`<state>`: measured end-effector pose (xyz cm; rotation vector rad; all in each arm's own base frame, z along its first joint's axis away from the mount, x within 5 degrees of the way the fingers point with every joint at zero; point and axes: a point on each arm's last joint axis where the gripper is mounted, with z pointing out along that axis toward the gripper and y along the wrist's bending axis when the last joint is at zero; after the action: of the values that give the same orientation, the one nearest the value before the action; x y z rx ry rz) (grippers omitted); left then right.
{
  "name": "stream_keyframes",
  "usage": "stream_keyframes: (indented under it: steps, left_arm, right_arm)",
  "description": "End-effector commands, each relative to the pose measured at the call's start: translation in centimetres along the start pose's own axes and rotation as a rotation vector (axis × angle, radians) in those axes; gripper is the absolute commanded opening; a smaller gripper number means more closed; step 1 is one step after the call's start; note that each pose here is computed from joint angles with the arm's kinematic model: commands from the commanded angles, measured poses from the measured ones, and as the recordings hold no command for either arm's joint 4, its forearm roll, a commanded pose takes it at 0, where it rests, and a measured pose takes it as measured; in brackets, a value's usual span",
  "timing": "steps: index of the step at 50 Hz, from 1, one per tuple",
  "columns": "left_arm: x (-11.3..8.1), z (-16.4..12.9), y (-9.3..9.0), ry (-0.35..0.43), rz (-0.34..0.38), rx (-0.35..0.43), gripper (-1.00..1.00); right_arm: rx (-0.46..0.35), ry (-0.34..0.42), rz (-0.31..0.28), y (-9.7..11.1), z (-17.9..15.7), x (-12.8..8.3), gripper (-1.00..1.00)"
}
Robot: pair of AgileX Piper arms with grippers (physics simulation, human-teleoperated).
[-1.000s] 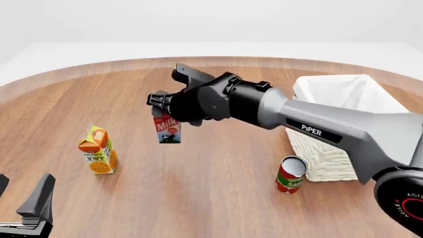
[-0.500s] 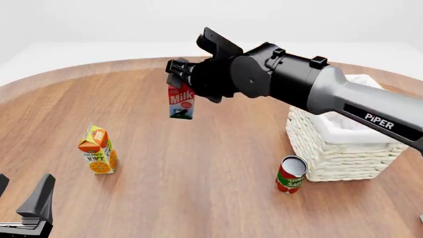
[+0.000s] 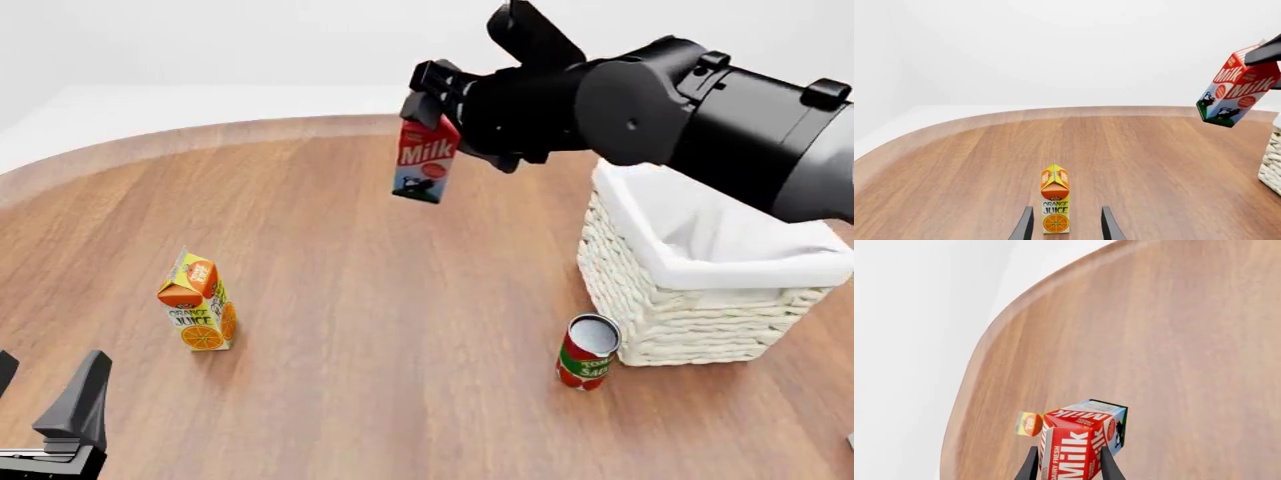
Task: Pick the milk and place it in the basket.
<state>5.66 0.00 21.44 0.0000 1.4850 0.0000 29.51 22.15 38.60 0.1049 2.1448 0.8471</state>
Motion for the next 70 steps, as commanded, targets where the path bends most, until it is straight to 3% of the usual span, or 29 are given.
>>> stream_keyframes:
  steps: [1, 47, 70]
  left_arm:
    - [0.0, 0.0, 0.0, 0.0, 0.0, 0.0, 1.0]
    - [0.0, 0.0, 0.0, 0.0, 0.0, 0.0, 1.0]
    - [0.0, 0.0, 0.0, 0.0, 0.0, 0.0, 1.0]
  right_arm:
    - [-0.005, -0.084, 0.033, -1.0, -4.0, -1.9, -1.0]
    - [0.074, -0.236, 0.121, -5.0, -11.8, -3.8, -1.0]
    - [0.135, -0.318, 0.17, -6.9, -13.7, -5.3, -1.0]
